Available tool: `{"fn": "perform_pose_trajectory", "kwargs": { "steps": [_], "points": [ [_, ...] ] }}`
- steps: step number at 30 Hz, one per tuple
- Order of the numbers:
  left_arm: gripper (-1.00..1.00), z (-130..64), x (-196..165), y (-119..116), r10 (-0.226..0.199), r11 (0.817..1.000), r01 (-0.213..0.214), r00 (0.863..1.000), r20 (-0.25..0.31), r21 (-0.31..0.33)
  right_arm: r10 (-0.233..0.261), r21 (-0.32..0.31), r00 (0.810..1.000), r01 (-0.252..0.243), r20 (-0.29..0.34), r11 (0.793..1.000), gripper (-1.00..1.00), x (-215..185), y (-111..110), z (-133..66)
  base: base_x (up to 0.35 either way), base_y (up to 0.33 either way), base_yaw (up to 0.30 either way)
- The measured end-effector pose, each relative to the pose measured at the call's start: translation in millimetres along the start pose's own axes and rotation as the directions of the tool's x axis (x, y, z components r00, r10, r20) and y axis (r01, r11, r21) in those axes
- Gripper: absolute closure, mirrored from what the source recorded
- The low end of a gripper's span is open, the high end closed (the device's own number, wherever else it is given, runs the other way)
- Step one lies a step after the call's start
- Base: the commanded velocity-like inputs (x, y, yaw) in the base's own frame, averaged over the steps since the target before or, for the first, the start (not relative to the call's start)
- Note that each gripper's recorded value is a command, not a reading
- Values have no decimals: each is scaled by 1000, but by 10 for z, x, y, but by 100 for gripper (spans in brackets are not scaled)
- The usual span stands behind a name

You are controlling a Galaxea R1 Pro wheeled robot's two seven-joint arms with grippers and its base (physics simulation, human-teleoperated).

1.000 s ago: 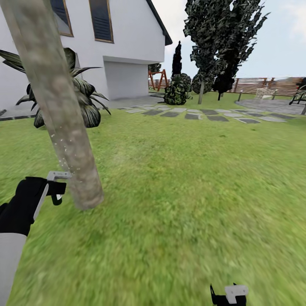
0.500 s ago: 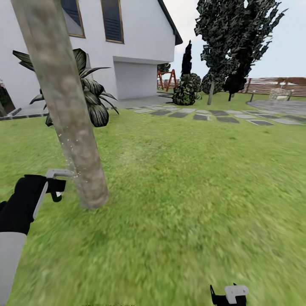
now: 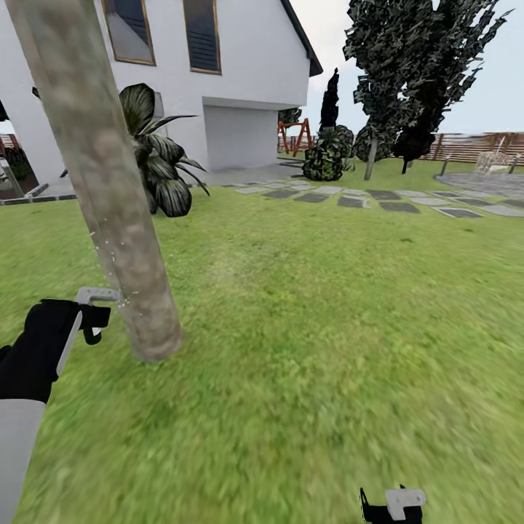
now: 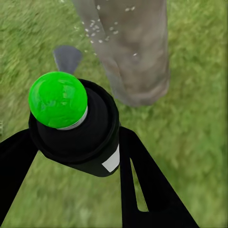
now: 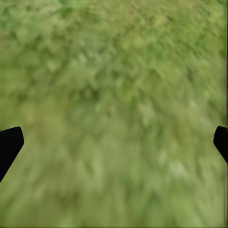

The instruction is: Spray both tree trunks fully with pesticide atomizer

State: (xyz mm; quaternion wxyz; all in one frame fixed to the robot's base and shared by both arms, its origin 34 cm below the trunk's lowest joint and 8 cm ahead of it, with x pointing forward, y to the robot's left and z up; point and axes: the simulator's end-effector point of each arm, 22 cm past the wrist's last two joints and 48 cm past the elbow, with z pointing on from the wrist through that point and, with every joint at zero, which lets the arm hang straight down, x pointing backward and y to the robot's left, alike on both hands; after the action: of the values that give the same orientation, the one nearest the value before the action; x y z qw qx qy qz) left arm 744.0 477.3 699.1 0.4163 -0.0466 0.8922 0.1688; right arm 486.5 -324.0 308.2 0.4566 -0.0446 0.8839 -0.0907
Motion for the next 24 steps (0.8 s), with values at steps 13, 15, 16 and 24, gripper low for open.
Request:
{"fn": "perform_pose_trajectory", "kwargs": {
  "steps": [13, 15, 16, 24],
  "points": [
    [100, -1, 0, 27, -2, 1000, 2, 1000, 0, -7, 1, -1, 1000, -1, 1, 1000, -100, -3, 12, 0, 145, -240, 112],
    [100, -1, 0, 23, -1, 1000, 1, 1000, 0, -7, 1, -1, 1000, -1, 0, 1000, -100, -3, 12, 0, 139, -243, 275],
    [100, 0, 2, 20, 0, 1000, 0, 1000, 0, -7, 1, -1, 1000, -1, 1, 1000, -100, -4, 12, 1, 139, -243, 276],
    [100, 34, 68, -9, 3, 1000, -3, 1000, -17, -3, 1, -1, 1000, -1, 1, 1000, -100, -4, 12, 0, 208, -200, 231]
  ]
}}
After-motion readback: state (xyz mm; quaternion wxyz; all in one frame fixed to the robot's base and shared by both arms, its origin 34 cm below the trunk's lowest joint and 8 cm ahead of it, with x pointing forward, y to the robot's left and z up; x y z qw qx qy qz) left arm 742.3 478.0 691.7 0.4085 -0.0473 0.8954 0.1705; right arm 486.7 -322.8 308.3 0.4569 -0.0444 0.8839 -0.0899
